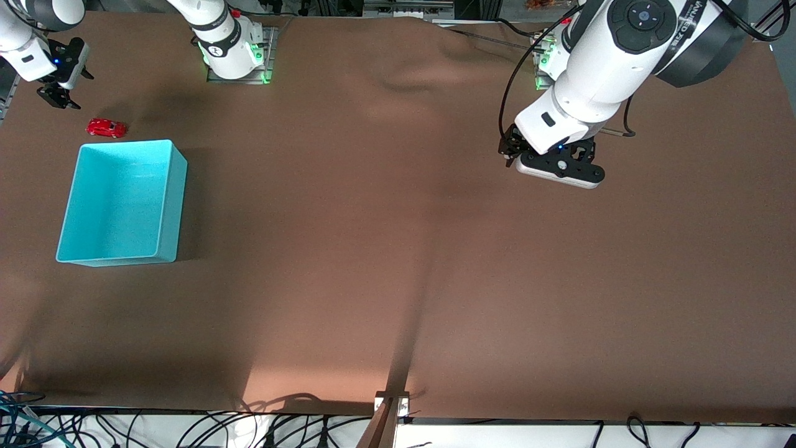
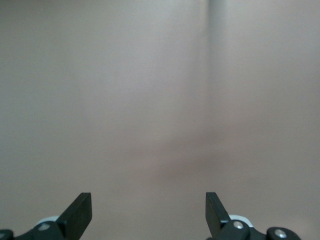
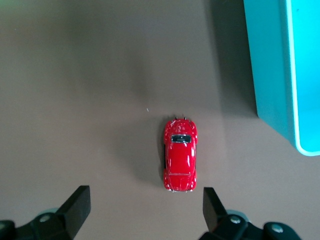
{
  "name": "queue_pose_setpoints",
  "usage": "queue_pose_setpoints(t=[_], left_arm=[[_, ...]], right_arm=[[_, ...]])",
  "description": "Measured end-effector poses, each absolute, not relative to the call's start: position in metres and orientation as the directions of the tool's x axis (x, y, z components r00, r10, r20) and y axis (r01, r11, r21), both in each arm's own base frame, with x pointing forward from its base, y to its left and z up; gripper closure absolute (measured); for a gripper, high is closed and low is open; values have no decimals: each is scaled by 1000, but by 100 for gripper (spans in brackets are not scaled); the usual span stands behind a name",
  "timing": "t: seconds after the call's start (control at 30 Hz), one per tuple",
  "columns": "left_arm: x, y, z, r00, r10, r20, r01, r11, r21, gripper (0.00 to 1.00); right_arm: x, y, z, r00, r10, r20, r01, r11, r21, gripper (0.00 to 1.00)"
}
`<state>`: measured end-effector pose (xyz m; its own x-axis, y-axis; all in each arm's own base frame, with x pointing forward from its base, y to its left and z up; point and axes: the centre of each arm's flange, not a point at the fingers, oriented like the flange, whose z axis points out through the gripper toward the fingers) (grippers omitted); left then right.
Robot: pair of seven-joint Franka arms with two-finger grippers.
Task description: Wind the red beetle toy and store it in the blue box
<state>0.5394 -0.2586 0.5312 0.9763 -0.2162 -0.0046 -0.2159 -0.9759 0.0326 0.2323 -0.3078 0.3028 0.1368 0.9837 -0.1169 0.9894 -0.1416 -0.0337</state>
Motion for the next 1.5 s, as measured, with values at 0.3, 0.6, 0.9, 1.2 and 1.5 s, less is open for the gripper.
queue_pose_setpoints(t=[0.3,0.6,0.9,1.2,1.5], left_arm=[[542,-254,534,978,-207,1,-207,-978,34,0],[544,-250,534,982,-191,-5,-191,-980,58,0],[546,-247,534,983,-185,-5,-185,-981,58,0],[546,-246,534,983,-184,-5,-183,-981,58,0],[546,-245,534,983,-183,-5,-182,-982,58,0]], right_arm=[[232,-310,302,136,983,-120,990,-141,-30,0],[232,-315,288,135,981,-141,990,-141,-32,0],[233,-318,273,127,978,-163,990,-136,-42,0],[233,-318,260,116,977,-177,991,-127,-50,0],[234,-318,251,106,976,-190,991,-120,-60,0]])
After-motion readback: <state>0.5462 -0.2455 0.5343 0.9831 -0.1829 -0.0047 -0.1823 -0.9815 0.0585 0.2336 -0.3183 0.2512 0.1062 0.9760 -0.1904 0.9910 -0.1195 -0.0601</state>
